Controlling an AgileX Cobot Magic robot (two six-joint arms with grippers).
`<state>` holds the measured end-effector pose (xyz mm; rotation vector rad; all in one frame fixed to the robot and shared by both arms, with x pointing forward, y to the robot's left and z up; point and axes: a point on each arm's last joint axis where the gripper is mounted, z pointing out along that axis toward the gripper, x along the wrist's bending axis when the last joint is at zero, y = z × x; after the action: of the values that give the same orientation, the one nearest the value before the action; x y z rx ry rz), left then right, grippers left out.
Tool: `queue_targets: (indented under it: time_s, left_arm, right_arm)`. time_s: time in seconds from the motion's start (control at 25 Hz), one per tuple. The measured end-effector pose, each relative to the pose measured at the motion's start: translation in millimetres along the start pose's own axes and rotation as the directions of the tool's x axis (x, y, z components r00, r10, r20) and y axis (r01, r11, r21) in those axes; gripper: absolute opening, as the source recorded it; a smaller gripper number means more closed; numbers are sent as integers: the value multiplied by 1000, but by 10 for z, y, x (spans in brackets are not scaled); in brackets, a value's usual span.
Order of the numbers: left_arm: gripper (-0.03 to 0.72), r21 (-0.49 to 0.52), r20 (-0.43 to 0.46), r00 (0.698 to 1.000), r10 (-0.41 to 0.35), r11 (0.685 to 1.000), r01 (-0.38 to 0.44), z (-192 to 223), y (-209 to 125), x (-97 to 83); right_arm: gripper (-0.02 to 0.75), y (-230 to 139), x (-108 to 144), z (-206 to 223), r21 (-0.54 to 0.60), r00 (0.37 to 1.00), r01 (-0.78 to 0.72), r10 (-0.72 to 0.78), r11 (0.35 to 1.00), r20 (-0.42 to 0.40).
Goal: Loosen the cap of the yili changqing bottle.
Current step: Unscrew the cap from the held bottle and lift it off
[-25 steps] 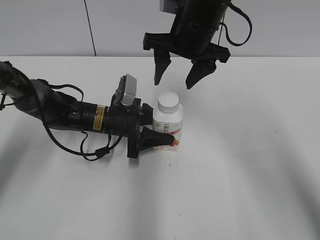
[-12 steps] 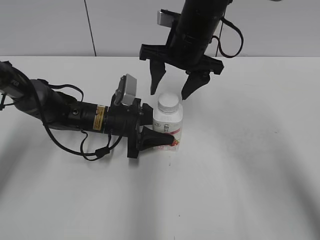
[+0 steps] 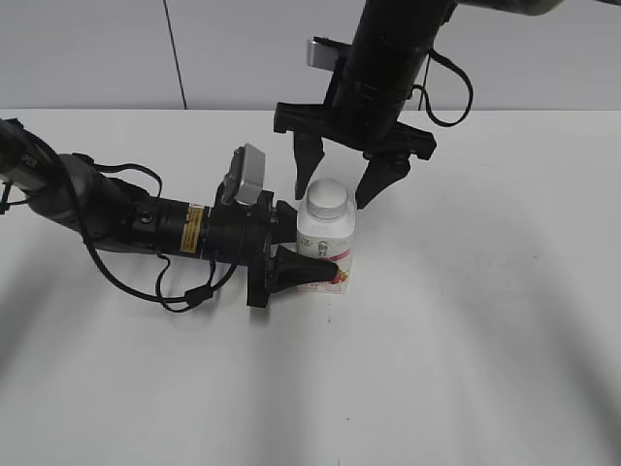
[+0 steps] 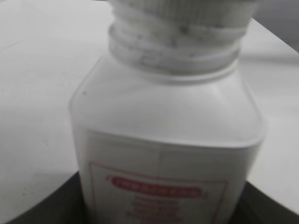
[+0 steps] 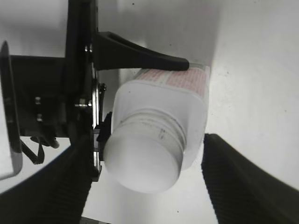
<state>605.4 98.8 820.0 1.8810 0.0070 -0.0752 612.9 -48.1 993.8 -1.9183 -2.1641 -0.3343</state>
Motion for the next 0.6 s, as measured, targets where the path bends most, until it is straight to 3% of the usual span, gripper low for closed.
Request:
queue_targets:
  time_s: [0.32, 0.6]
  left_arm:
    - [403, -1, 0, 1000, 0, 1000, 0, 0, 1, 0]
    - [403, -1, 0, 1000, 0, 1000, 0, 0, 1, 0]
  right_arm:
    - [554, -5, -4, 9, 4, 1000, -3, 3, 1000, 0]
    - [388, -6, 0, 9, 5, 1000, -4, 4, 1000, -4]
